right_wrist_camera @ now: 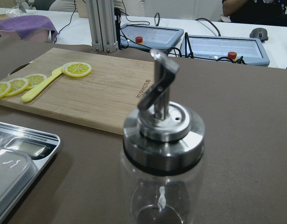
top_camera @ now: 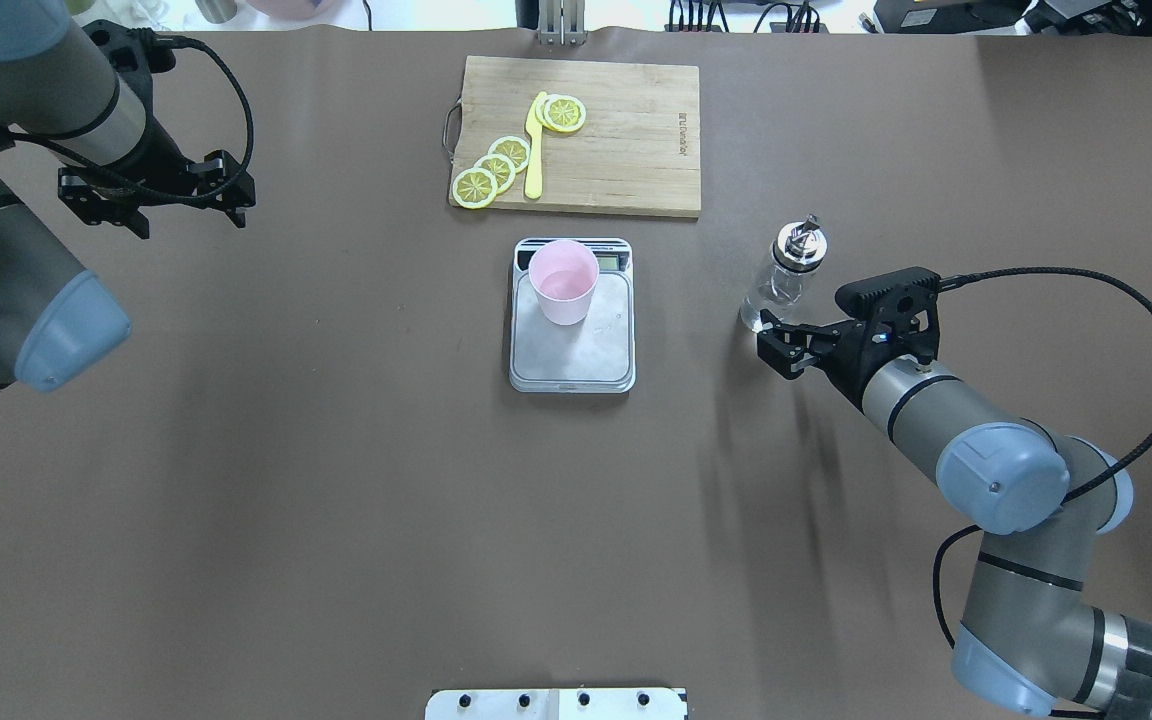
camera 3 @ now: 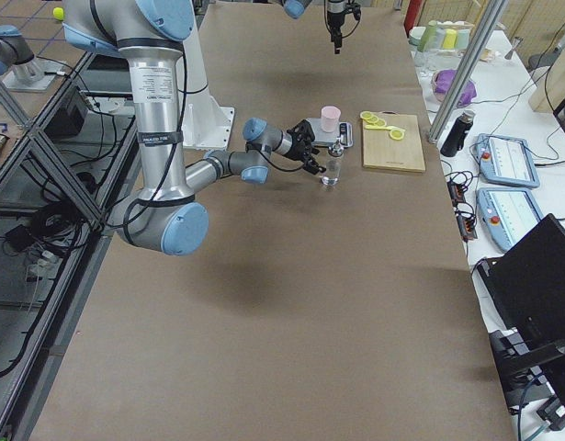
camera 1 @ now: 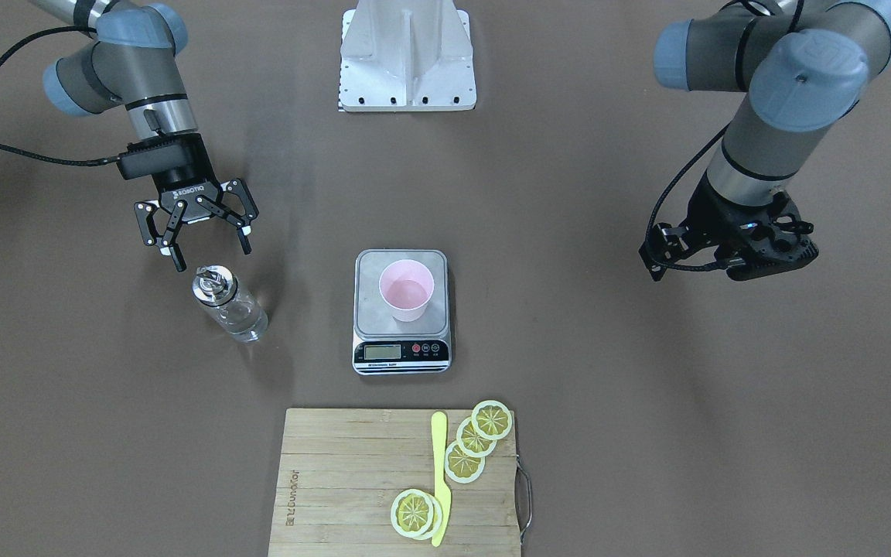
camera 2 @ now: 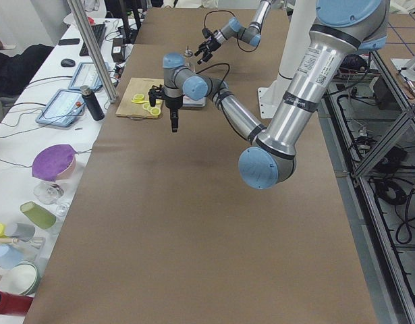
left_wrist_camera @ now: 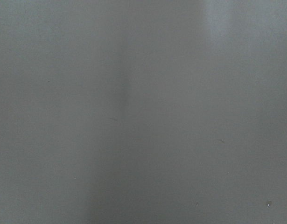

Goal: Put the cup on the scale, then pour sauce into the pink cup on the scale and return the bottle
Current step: 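Grasp the glass dispenser bottle with the right gripper while the left arm withdraws, then lift the dispenser bottle with the right gripper toward the pink cup, then tilt the bottle spout over the pink cup with the right gripper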

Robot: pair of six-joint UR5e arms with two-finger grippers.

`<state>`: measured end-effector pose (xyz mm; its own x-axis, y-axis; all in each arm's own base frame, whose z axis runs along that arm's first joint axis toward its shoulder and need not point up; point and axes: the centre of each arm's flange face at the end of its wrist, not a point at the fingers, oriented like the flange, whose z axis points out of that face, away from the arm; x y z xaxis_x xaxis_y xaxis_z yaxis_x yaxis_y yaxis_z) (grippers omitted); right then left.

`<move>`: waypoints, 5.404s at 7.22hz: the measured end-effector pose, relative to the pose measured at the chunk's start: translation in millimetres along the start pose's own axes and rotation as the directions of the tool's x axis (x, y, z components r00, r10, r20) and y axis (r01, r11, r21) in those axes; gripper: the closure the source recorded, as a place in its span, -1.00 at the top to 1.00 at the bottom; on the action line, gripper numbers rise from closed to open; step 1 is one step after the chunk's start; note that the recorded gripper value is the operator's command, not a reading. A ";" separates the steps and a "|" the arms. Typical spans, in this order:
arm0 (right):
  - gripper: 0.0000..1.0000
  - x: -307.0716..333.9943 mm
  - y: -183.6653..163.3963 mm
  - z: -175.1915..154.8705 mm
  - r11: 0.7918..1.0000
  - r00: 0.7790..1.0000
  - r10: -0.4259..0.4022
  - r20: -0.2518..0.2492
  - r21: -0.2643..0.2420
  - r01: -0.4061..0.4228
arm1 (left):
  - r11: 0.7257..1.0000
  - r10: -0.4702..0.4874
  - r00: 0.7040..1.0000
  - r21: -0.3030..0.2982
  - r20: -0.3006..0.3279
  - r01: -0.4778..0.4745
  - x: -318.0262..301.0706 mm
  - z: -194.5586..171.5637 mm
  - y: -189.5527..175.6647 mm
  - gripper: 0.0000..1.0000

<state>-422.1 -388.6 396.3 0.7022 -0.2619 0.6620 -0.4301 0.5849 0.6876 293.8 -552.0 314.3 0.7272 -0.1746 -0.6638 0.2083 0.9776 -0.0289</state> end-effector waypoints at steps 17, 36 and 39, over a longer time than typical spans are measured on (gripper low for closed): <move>-1.00 -47.9 -97.4 44.1 0.878 0.847 -0.469 -0.250 -0.025 0.479 | 1.000 -0.006 1.000 -0.002 0.015 0.006 -7.7 6.0 -10.4 0.97; -1.00 -160.8 -55.8 88.1 0.182 -0.186 -0.795 -0.577 -0.519 0.835 | 1.000 0.023 0.996 -0.022 0.087 -0.021 -73.5 43.2 -51.7 0.96; -1.00 -172.0 -64.8 81.9 0.240 -0.108 -0.784 -0.611 -0.460 0.855 | 1.000 0.018 0.996 -0.018 0.087 -0.017 -76.0 41.4 -54.2 0.97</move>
<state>-561.5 -444.3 262.2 0.6082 0.0385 -0.7929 0.7577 0.2696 0.5943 254.3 -596.6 397.3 0.7851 -0.1663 -0.5966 0.1845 0.9823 -0.0311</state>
